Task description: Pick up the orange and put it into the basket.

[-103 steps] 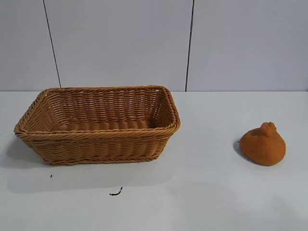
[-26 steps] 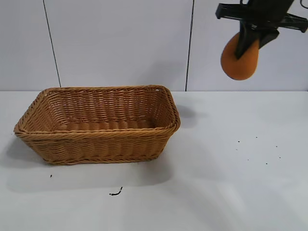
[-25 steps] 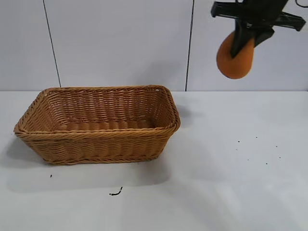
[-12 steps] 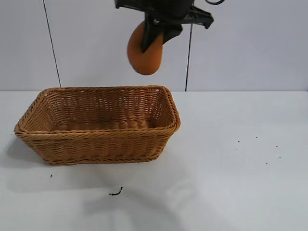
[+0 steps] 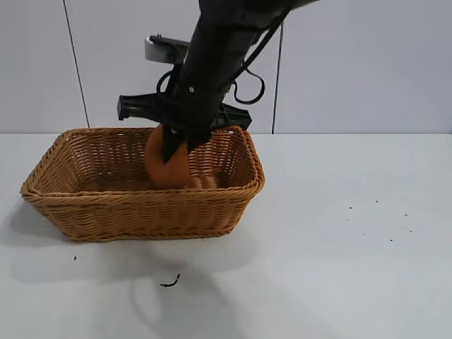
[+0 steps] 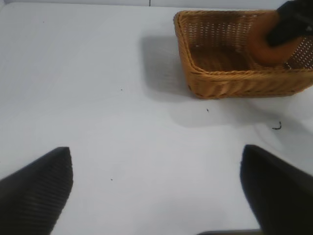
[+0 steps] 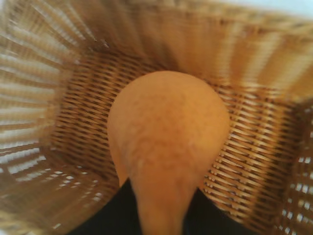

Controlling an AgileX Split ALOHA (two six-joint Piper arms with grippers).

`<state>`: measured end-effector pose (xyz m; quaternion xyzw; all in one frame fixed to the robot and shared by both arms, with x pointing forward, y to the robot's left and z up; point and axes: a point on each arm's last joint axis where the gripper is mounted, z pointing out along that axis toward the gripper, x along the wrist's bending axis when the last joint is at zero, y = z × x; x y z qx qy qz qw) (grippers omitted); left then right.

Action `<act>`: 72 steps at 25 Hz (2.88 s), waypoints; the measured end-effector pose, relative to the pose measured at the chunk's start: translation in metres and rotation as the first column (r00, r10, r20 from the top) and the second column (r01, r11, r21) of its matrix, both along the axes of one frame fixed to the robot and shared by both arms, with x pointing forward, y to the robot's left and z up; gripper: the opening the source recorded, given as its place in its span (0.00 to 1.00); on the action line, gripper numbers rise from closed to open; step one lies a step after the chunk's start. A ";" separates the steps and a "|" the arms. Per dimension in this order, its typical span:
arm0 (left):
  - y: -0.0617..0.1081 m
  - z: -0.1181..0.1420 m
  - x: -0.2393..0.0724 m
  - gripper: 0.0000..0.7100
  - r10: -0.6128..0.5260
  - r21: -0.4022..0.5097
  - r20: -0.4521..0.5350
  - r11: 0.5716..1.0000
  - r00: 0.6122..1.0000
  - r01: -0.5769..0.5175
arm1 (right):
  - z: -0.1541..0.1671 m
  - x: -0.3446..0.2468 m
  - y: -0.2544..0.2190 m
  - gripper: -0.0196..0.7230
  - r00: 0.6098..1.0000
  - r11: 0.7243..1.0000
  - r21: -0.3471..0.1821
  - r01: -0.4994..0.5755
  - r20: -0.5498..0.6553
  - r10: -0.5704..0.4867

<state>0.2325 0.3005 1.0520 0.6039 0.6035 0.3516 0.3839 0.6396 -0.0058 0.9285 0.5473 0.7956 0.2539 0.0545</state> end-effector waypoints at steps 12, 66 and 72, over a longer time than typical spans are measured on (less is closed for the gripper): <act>0.000 0.000 0.000 0.94 0.000 0.000 0.000 1.000 1.000 0.000 | 0.053 0.004 0.000 0.95 0.997 0.993 -0.097 -0.068 -0.039 0.064; 0.000 0.000 0.000 0.94 0.000 0.000 0.000 1.000 1.000 0.000 | 0.104 -0.175 -0.290 0.96 0.854 0.896 -0.341 0.285 -0.335 -0.399; 0.000 0.000 0.000 0.94 0.000 0.000 0.000 1.000 1.000 0.000 | 0.106 -0.258 -0.291 0.96 0.915 0.904 -0.277 0.325 -0.151 -0.374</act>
